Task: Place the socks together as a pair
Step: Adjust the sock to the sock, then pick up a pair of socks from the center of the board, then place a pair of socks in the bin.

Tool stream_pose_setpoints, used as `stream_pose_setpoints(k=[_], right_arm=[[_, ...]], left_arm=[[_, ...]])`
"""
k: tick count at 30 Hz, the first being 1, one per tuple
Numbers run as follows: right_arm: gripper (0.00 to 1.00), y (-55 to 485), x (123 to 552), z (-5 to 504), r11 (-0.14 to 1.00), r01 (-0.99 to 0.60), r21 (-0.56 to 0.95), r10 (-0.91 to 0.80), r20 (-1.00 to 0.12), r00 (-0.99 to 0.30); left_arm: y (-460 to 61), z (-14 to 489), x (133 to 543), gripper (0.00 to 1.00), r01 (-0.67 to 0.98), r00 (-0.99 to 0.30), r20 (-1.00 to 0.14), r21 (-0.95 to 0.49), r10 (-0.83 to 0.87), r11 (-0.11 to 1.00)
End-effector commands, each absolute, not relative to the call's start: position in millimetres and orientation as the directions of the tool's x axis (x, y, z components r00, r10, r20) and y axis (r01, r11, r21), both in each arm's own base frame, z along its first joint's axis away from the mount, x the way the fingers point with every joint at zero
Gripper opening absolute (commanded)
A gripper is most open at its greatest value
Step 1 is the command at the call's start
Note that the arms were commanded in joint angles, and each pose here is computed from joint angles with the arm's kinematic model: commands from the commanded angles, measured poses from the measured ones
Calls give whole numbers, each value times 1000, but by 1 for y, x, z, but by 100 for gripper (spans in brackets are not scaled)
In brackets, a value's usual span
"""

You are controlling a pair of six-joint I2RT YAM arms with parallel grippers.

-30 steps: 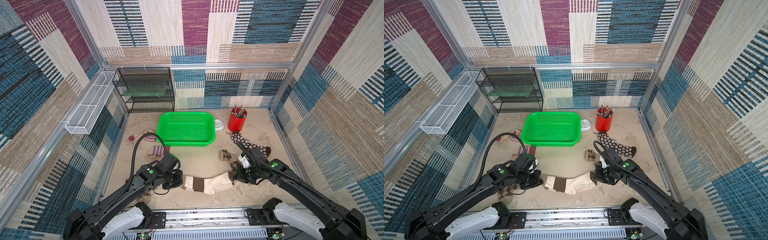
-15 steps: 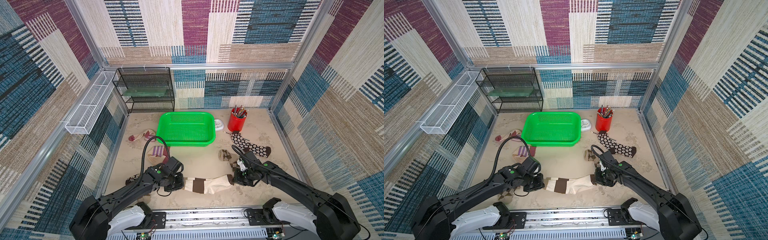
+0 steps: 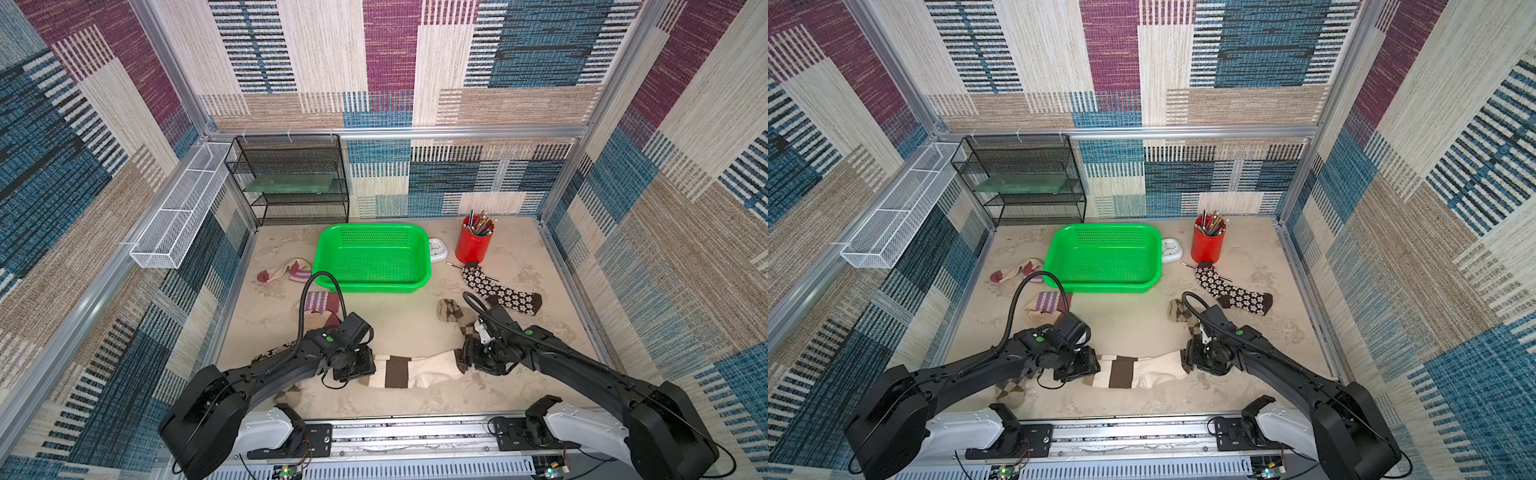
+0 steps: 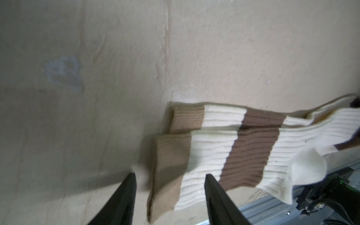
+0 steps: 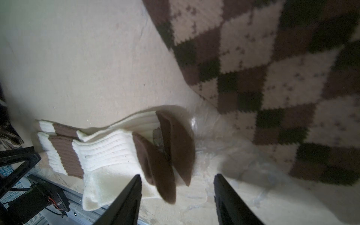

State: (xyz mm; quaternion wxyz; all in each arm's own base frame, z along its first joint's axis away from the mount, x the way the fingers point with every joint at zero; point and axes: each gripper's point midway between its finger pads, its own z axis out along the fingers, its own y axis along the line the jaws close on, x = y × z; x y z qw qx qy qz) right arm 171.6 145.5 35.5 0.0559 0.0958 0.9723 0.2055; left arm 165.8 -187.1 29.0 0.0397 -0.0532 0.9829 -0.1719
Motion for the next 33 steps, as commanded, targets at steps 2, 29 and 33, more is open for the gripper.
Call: stream_pose_setpoints(k=[2, 29, 33], right_arm=[[61, 148, 181, 31, 899, 141, 414, 200, -103, -974], [0, 207, 240, 189, 754, -162, 637, 131, -387, -913], [0, 229, 274, 223, 729, -213, 651, 124, -431, -894]], left_arm=[[-191, 24, 173, 55, -52, -994, -73, -314, -79, 948], [-195, 171, 242, 8, 60, -949, -311, -326, -47, 944], [-182, 209, 277, 8, 55, -929, -362, -347, -79, 936]])
